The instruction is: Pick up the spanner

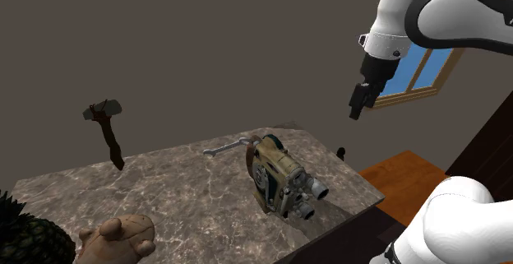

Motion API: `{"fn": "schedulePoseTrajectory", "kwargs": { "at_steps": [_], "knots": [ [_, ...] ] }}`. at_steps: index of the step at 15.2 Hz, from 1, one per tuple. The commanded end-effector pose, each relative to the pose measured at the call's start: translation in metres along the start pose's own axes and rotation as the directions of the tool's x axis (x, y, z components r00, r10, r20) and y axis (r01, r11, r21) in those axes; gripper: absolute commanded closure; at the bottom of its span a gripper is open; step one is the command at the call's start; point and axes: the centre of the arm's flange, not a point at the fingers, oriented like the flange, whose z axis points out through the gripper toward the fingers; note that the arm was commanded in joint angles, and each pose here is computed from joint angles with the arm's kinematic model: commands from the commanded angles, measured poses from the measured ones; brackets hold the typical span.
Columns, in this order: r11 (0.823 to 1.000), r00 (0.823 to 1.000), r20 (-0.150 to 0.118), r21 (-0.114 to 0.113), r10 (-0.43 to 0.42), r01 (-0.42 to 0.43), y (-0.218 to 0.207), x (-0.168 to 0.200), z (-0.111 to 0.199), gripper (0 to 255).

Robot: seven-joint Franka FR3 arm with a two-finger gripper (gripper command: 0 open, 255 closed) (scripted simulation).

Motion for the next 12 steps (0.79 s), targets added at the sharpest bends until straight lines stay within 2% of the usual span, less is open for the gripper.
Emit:
{"fn": "schedulePoseTrajectory", "kwargs": {
  "at_steps": [1,12],
  "knots": [
    [1.000,1.000,0.000,0.000,0.000,0.000,0.000,0.000,0.000,0],
    [0.998,0.995,-0.087,-0.015,0.054,-0.056,-0.075,0.094,0.066,0]
  ]
}}
